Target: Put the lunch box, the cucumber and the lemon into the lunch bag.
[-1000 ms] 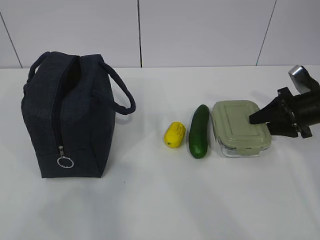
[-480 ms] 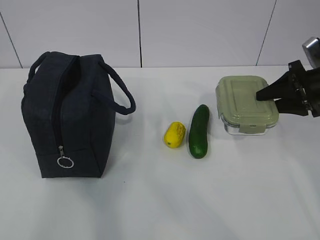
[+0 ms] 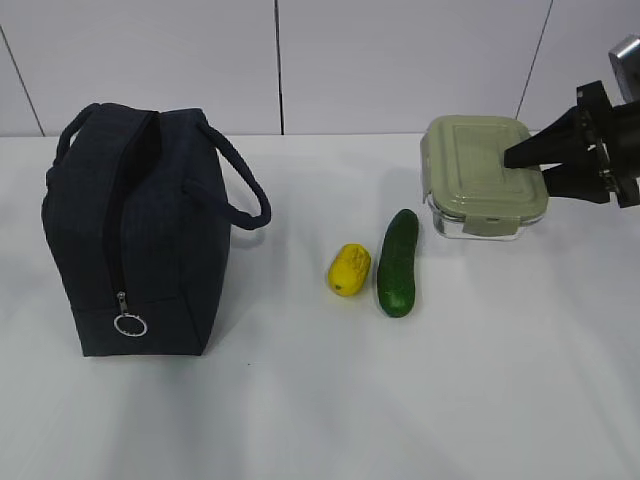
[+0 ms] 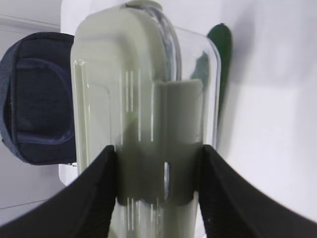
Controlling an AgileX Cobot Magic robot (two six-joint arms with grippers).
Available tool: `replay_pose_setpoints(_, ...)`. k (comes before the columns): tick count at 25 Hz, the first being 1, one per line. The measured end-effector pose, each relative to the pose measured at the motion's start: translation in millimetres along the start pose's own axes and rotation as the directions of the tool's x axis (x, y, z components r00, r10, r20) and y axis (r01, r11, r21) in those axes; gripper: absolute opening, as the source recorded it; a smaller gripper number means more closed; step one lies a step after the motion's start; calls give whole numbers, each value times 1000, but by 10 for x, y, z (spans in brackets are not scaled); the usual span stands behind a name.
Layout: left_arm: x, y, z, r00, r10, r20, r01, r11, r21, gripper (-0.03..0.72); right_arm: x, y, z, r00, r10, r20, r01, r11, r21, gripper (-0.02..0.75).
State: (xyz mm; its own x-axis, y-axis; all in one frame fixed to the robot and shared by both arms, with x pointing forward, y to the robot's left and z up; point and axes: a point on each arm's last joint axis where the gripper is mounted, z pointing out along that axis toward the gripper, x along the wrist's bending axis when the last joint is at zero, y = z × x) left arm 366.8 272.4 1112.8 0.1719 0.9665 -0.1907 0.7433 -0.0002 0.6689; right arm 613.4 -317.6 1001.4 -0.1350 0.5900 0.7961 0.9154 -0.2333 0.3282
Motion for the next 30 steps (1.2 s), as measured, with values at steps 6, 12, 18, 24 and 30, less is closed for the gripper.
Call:
replay_pose_setpoints(6,49,381,396,999,-40,3,40,995,88,245,211,-67,225,998,-42,-37,44,997,58,369)
replay_pose_setpoints(12,82,741,893,991,-123,41,116,983,142,246,461,-112,410,992,-52,-111,60,996,68,369)
replay_pose_setpoints(18,118,1066,1327,986,-150,74,136,977,167,293,608,-152,539,985,-47,-164,61,995,79,369)
replay_pose_setpoints(24,179,1201,1731,981,-181,77,161,963,214,330,694,-176,611,980,-42,-195,59,995,82,369)
replay_pose_setpoints(30,216,1137,2095,970,-225,88,192,938,289,255,723,-171,624,977,-30,-212,47,996,73,369)
